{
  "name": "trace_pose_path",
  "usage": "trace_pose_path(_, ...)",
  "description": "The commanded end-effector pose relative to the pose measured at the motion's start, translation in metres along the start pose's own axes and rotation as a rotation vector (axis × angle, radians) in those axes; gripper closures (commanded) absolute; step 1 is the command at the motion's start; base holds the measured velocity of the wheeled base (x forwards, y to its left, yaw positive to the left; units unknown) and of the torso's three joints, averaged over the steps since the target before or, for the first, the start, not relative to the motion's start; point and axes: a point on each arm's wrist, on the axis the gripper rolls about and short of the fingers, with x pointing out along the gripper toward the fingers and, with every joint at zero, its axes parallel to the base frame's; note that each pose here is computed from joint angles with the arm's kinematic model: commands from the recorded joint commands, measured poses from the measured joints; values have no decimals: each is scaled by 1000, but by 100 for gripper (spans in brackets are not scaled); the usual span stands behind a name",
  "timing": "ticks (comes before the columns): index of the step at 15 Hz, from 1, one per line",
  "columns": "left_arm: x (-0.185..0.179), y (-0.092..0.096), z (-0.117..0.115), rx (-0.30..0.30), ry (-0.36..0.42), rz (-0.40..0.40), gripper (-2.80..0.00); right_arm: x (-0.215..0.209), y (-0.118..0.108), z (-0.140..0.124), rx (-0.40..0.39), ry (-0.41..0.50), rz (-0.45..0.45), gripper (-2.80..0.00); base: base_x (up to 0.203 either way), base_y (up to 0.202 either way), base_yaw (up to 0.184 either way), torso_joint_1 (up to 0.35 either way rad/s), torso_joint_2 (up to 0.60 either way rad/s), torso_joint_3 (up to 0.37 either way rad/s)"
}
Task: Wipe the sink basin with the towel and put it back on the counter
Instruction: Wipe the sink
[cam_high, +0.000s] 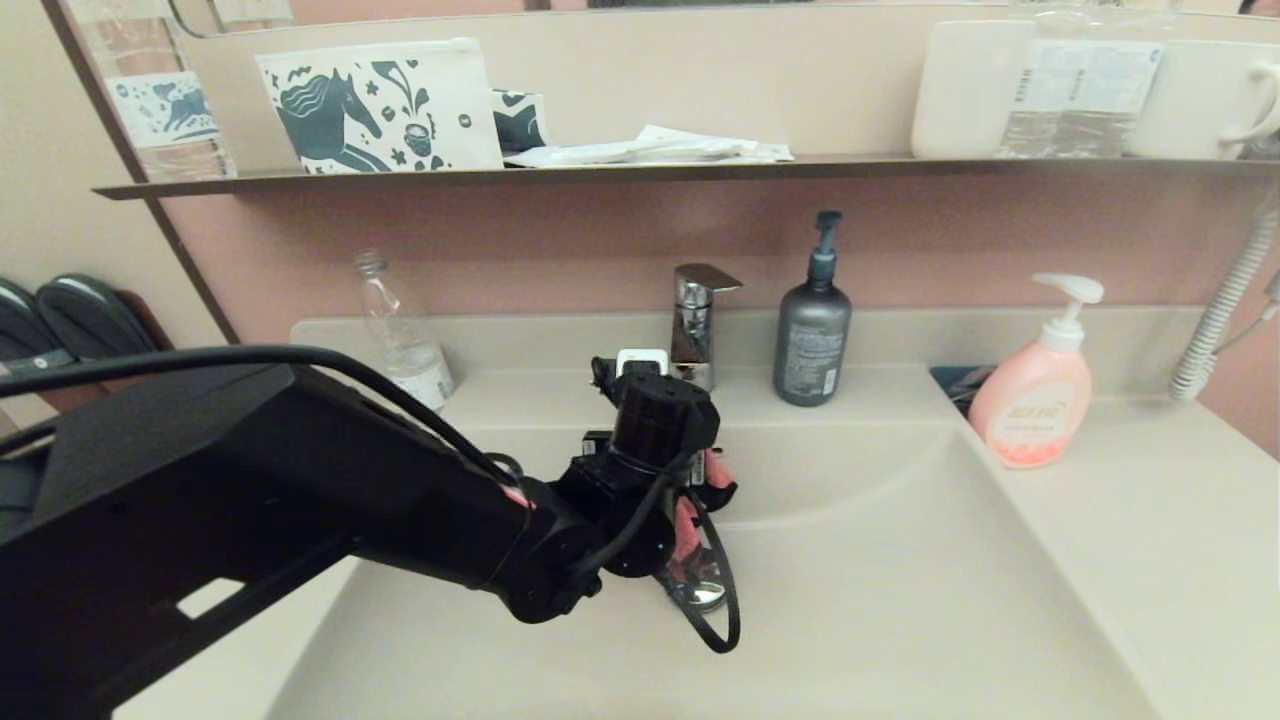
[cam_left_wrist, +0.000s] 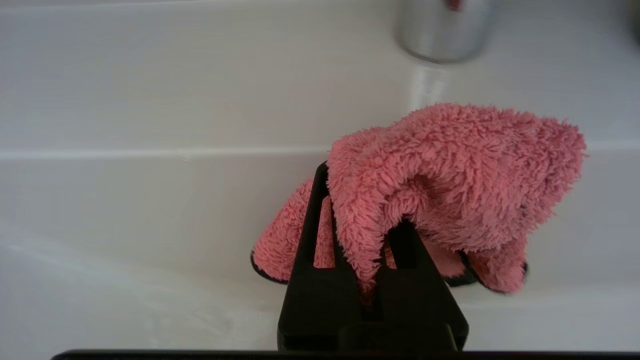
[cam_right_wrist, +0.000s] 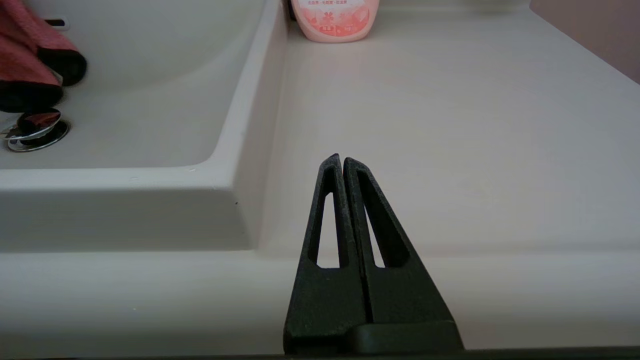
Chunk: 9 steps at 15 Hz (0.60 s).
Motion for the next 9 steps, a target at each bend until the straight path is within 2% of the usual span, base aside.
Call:
trace_pose_path(1, 4, 9, 2, -8, 0, 23, 0, 0, 0, 0, 0, 1, 0, 0, 0, 0, 0, 0, 0, 0)
trace_pose_path(4, 8, 25, -6, 3, 32, 29, 0, 0, 0, 0, 0, 1, 0, 0, 0, 0, 0, 0, 0, 0)
trace_pose_path(9, 19, 53, -16, 0, 36, 54, 0, 0, 0, 0, 0, 1, 0, 0, 0, 0, 0, 0, 0, 0)
